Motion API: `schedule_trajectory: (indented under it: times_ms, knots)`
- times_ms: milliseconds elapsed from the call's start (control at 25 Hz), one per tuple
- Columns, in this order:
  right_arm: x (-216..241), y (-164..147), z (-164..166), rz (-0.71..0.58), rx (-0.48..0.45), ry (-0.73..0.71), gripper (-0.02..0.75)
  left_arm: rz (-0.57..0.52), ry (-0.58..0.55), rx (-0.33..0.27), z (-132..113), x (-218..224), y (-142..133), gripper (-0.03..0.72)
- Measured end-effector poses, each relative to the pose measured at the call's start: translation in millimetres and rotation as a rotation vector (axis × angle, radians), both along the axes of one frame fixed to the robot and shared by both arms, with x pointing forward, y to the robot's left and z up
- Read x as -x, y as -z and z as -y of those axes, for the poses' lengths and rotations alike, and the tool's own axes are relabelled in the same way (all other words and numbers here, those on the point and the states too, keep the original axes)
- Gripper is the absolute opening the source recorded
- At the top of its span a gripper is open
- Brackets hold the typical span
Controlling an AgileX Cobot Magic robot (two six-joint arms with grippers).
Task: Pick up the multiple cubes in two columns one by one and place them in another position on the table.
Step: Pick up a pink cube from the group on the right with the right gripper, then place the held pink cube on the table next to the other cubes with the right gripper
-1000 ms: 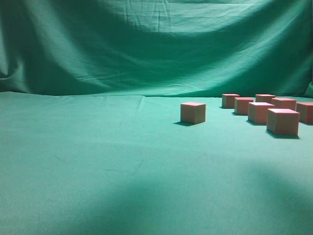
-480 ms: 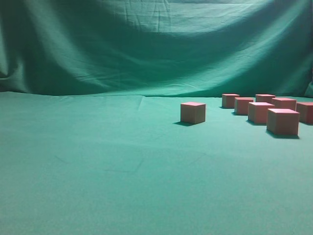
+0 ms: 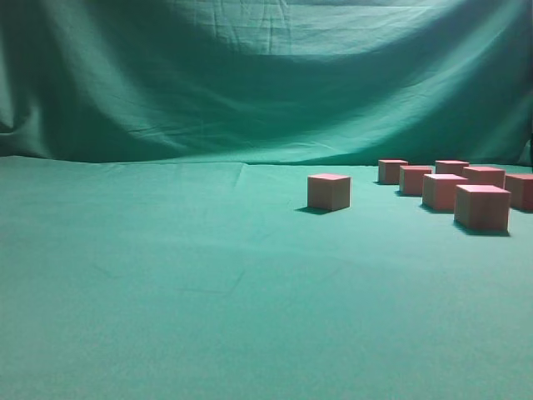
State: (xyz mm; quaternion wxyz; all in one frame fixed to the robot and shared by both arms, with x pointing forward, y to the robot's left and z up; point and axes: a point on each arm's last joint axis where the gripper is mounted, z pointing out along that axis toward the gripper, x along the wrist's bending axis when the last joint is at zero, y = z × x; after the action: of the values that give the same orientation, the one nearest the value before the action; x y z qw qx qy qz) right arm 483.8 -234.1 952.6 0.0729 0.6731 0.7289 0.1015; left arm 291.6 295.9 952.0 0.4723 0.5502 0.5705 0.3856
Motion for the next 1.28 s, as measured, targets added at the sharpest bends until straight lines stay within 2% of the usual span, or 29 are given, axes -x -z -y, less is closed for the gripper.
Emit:
schedule_trajectory:
  times_ms: [160,400,560,760,920,1040,1160,1280]
  knots:
    - [-5.0,13.0,-0.3,-0.022,0.021,-0.014,0.548,0.0,0.0,0.0,0.0,0.0,0.0,0.0]
    - [-5.9,17.7,-0.6,-0.037,0.025,-0.014,0.256,0.0,0.0,0.0,0.0,0.0,0.0,0.0]
    - [-9.4,11.7,-1.3,-0.058,0.032,-0.014,0.259,0.0,0.0,0.0,0.0,0.0,0.0,0.0]
    - [-29.7,-27.9,-10.4,-0.088,0.012,-0.073,0.259,0.0,0.0,0.0,0.0,0.0,0.0,0.0]
    - [-47.5,-79.4,-42.3,-0.018,-0.039,-0.219,0.259,0.0,0.0,0.0,0.0,0.0,0.0,0.0]
    - [-57.9,-115.8,-84.0,0.091,-0.057,-0.393,0.259,0.0,0.0,0.0,0.0,0.0,0.0,0.0]
    - [-68.3,-128.1,-128.1,0.114,-0.035,-0.589,0.259,0.0,0.0,0.0,0.0,0.0,0.0,0.0]
    - [-83.4,-117.0,-167.8,0.074,0.016,-0.76,0.259,0.0,0.0,0.0,0.0,0.0,0.0,0.0]
